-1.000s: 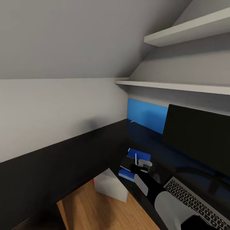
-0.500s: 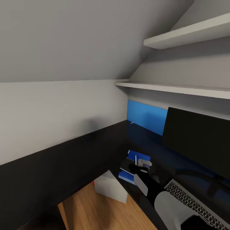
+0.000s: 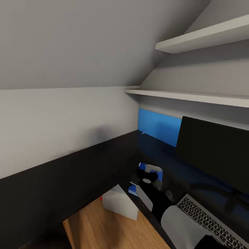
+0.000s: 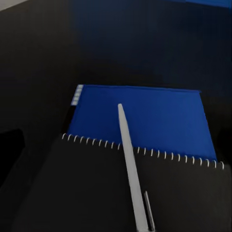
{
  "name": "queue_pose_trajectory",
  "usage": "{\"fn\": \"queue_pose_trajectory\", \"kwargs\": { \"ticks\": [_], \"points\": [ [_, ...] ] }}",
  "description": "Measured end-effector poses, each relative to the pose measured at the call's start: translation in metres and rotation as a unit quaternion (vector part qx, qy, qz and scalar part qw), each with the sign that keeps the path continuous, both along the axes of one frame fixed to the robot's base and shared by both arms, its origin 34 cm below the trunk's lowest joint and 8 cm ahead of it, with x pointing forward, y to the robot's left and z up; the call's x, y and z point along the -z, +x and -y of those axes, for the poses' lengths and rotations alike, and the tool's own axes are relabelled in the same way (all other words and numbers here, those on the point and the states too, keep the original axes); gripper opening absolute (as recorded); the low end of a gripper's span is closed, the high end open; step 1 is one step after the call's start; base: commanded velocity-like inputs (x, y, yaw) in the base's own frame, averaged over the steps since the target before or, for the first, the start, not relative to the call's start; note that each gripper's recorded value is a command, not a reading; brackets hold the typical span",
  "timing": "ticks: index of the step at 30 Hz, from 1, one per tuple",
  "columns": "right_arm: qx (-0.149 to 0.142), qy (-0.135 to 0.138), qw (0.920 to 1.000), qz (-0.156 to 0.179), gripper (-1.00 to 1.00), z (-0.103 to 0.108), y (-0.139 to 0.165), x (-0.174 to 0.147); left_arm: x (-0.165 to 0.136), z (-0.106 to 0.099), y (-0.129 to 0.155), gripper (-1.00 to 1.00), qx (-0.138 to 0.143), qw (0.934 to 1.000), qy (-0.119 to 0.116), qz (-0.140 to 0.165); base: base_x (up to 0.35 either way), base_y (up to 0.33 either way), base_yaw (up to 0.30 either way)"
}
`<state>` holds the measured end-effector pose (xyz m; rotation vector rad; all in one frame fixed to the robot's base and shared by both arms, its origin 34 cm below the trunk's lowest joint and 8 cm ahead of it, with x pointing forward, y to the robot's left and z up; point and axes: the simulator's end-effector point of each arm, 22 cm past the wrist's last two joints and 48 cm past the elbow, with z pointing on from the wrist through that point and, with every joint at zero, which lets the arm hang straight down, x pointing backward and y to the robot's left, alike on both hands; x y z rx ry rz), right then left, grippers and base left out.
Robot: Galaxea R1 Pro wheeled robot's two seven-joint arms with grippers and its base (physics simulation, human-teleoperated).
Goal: In the bedroom, organize the workspace by keeping the computer under the desk, ensuring the monitor is on the desk, placing the keyboard on the desk next to the monitor, placing the mouse on the desk next to the keyboard, moving the folder from the swivel chair onto the desk next to the mouse, stacking the notebook on top of the folder with the pen on top of the notebook, and positioning the swivel chair next to the desk.
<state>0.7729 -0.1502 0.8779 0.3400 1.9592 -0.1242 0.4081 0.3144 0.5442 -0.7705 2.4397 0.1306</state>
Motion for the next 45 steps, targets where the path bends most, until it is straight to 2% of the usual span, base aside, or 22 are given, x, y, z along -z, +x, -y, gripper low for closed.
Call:
{"fn": "queue_pose_trajectory", "kwargs": {
  "ticks": [2, 4, 7, 14, 22, 27, 36, 41, 45],
  "points": [
    [0.009, -0.015, 0.9998, 0.01, 1.0, -0.007, -0.004, -0.008, 0.0, 0.0, 0.0, 1.0, 0.0, 1.0, 0.0, 0.0, -0.122, -0.036, 0.16],
    [0.025, -0.037, 0.9987, 0.023, 1.0, -0.004, -0.008, -0.015, 0.0, 0.0, 0.0, 1.0, 0.0, 1.0, 0.0, 0.0, -0.215, -0.118, 0.222],
    [0.025, -0.061, 0.9969, 0.042, 1.0, -0.01, -0.011, -0.022, 0.0, 0.0, 0.0, 1.0, 0.0, 1.0, 0.0, -0.001, -0.264, -0.162, 0.253],
    [0.019, -0.07, 0.9963, 0.047, 1.0, -0.014, -0.013, -0.022, 0.0, 0.0, 0.0, 1.0, 0.0, 1.0, 0.0, -0.001, -0.28, -0.177, 0.263],
    [0.019, -0.085, 0.9957, 0.032, 1.0, -0.008, -0.016, -0.007, 0.0, 0.0, 0.0, 1.0, 0.0, 1.0, 0.0, -0.001, -0.284, -0.18, 0.272],
    [-0.012, -0.085, 0.996, 0.024, 1.0, -0.016, -0.014, 0.004, 0.0, 0.0, 0.0, 1.0, 0.0, 1.0, 0.0, -0.001, -0.288, -0.176, 0.277],
    [-0.024, -0.091, 0.9955, 0.016, 1.0, -0.018, -0.016, 0.014, 0.0, 0.0, 0.0, 1.0, 0.0, 1.0, 0.0, -0.001, -0.301, -0.046, 0.278],
    [-0.064, -0.087, 0.994, 0.016, 1.0, -0.034, -0.014, 0.019, 0.0, 0.0, 0.0, 1.0, -0.001, 1.0, 0.0, 0.0, -0.066, -0.002, 0.265],
    [-0.074, -0.093, 0.9929, 0.011, 1.0, -0.036, -0.016, 0.024, -0.001, 0.0, 0.0, 1.0, -0.001, 1.0, 0.0, 0.0, -0.008, 0.0, 0.159]
  ]
}}
